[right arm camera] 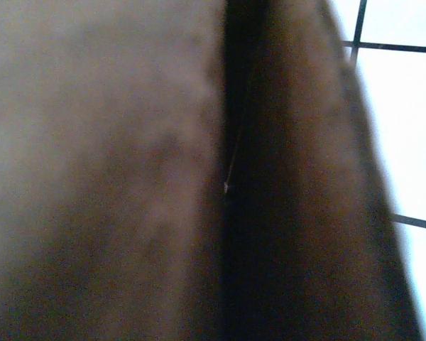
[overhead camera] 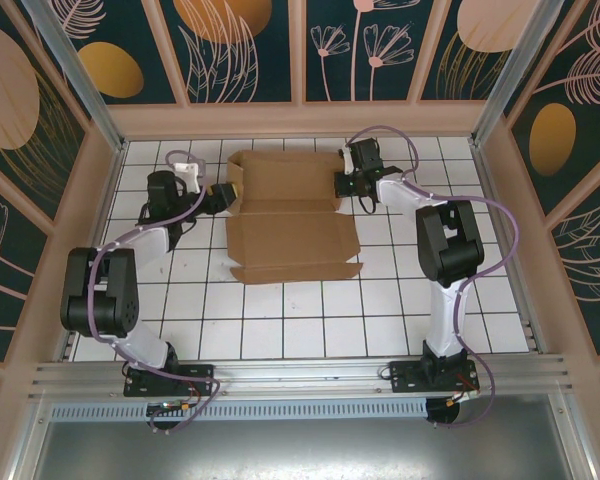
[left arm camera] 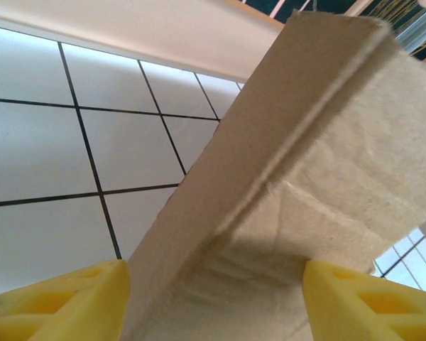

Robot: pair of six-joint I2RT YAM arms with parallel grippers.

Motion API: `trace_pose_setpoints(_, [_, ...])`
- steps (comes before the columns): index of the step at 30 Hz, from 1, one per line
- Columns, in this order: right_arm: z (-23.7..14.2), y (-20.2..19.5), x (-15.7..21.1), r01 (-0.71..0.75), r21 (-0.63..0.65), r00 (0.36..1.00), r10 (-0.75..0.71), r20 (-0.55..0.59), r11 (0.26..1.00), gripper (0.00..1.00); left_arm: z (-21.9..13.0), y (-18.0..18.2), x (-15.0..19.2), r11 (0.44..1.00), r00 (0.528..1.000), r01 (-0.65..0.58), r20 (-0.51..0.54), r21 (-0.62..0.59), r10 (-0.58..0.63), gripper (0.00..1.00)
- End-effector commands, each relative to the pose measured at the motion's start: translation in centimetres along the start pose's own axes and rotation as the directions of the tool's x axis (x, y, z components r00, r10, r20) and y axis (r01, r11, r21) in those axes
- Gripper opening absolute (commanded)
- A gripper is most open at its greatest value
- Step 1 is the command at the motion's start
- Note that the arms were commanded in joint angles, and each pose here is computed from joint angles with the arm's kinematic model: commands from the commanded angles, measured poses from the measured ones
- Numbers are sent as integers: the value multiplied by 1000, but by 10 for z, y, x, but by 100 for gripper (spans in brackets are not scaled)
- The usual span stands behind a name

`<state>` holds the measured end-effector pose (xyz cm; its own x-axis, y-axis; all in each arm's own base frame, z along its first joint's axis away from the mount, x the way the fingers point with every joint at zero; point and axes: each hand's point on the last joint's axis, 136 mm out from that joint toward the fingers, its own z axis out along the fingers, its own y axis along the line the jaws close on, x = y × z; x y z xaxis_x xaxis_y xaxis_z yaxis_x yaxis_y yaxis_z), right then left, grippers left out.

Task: Fold the paper box

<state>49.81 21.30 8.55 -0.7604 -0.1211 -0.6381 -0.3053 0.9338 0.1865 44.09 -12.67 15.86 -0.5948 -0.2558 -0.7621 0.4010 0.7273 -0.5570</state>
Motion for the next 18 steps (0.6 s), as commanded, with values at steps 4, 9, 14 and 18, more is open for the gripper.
trace_pose_setpoints(4, [12,12,88,18,-4,966,-19,-257,1000,0,16,9,-10,985,992,-125,-18,-116,124,64])
trace_pose_setpoints(9, [2,21,80,54,6,976,-52,-210,998,0,18,16,-16,955,979,-202,-25,-215,202,64])
trace_pose_setpoints(14, [-7,24,79,81,17,981,-76,-177,997,0,16,30,-14,925,972,-234,-44,-300,232,63])
trace_pose_setpoints(18, [-9,29,82,99,21,981,-94,-169,995,0,16,37,-15,911,972,-231,-41,-343,231,56])
